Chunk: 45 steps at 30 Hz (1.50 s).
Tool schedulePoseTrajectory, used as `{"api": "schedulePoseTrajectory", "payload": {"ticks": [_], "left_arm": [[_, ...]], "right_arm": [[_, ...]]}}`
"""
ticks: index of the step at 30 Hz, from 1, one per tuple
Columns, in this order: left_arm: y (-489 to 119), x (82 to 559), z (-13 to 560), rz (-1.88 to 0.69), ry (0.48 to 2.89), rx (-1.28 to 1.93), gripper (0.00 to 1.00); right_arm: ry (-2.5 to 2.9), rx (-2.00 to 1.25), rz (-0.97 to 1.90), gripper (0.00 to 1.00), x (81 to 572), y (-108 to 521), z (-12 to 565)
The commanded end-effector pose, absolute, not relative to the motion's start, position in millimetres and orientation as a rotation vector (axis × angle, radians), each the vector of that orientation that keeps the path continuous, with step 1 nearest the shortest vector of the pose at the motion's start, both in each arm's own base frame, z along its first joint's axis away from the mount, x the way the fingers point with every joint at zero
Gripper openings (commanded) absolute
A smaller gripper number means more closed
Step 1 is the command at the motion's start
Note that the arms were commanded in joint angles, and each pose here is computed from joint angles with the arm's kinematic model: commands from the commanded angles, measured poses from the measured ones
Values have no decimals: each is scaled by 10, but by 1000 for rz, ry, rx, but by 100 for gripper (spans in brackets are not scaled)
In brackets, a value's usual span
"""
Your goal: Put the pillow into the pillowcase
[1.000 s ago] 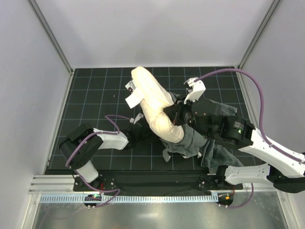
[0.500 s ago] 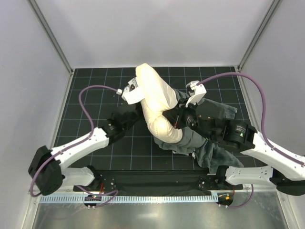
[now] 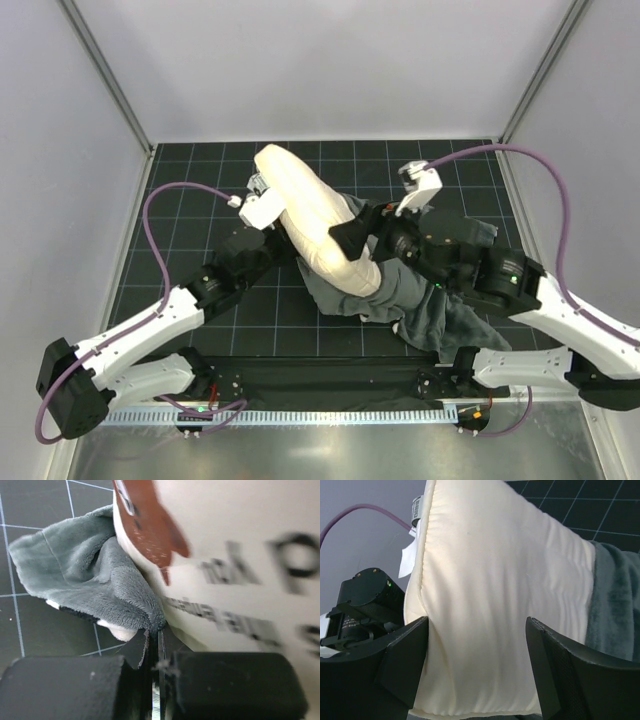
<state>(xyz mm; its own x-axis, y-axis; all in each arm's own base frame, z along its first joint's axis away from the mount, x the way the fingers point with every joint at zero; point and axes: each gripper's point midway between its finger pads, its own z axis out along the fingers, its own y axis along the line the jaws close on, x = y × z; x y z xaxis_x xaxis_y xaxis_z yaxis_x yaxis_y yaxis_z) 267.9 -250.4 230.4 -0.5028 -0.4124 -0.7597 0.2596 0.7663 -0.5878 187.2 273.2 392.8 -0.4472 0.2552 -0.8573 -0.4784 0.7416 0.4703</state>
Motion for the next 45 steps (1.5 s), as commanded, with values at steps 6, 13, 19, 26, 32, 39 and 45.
{"api": "schedulePoseTrajectory", "payload": {"ticks": [6,13,19,26,32,39,45], "left_arm": [[-2345,2711,2243,-735,1923,-149,0],[-2261,2724,2159,-652,1981,-175,0],[-2206,2645,2303,-673,1968,-168,0],[-2088,2589,2366,-644,1953,-157,0],[-2056,2564,2406,-635,1952,-144,0],[-2044,2541,2459,-634,1959,-138,0],[-2005,2510,2736,-633,1938,-116,0]], "right_arm": [[1771,69,754,84,1978,2013,4043],[1710,-53,870,87,1835,2137,4069],[1986,-53,537,87,2084,2114,3406],[2114,-15,266,78,2440,2162,2787],[2197,-47,260,72,2588,2291,2350],[2297,-91,141,61,2715,2303,1882],[2300,-96,104,10,2790,2330,2023]]}}
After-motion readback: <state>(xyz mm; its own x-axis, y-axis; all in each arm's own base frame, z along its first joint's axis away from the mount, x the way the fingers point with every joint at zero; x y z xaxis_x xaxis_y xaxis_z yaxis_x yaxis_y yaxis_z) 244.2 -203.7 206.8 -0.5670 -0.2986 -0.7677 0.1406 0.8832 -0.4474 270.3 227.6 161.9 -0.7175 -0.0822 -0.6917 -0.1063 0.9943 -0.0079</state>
